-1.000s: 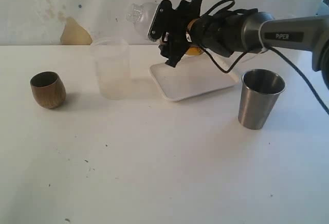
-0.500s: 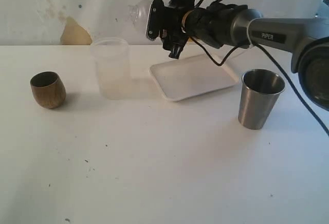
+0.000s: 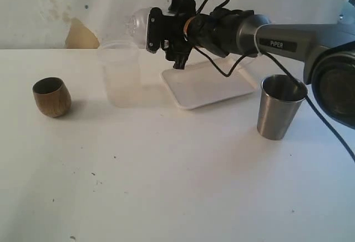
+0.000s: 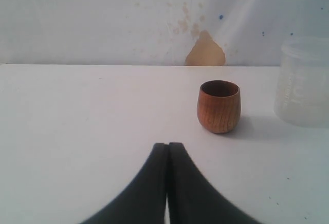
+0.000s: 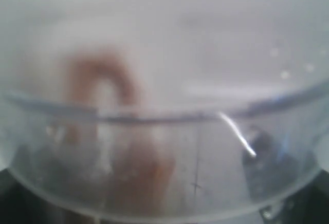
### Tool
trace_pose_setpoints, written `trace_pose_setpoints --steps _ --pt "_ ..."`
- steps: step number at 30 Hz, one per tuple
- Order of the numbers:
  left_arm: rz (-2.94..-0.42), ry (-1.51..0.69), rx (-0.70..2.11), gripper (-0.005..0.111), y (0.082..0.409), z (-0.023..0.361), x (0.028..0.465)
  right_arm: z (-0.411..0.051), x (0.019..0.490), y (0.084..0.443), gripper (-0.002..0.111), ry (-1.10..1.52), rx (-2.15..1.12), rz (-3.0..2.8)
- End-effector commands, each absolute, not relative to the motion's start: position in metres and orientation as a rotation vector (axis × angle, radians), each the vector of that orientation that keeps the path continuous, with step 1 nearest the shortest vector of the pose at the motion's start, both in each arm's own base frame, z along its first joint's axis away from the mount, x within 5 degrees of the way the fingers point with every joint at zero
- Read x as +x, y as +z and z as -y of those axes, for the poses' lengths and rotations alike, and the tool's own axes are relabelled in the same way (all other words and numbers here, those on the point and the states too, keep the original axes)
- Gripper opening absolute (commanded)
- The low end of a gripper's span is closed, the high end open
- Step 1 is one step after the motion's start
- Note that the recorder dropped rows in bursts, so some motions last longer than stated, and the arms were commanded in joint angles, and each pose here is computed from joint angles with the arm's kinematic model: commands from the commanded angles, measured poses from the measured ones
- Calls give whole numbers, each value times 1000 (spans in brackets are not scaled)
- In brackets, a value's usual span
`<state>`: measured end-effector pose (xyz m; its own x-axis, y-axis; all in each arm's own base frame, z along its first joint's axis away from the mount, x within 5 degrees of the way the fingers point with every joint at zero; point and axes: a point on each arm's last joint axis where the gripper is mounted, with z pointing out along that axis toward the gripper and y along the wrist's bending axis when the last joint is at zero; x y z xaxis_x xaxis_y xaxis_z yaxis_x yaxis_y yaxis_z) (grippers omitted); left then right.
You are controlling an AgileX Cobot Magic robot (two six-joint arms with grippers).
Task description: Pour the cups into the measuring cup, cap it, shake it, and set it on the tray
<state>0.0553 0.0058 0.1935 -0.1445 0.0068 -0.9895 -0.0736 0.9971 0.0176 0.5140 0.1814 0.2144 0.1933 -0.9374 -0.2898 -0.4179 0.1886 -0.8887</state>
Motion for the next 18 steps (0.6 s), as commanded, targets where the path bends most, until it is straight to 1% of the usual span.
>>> trace_pose_setpoints --steps 1,8,14,18 --pt "-1712 67 -49 0 192 -6 55 -183 514 230 0 -646 -1407 -1322" --pt "-1712 67 -49 0 192 -6 55 -187 520 226 0 -728 -1490 -1207" --pt "-1712 67 -49 0 192 -6 55 -189 528 237 0 -752 -1455 -1175" --pt "-1712 67 -49 0 192 -6 55 -190 528 238 0 -787 -1487 -1124"
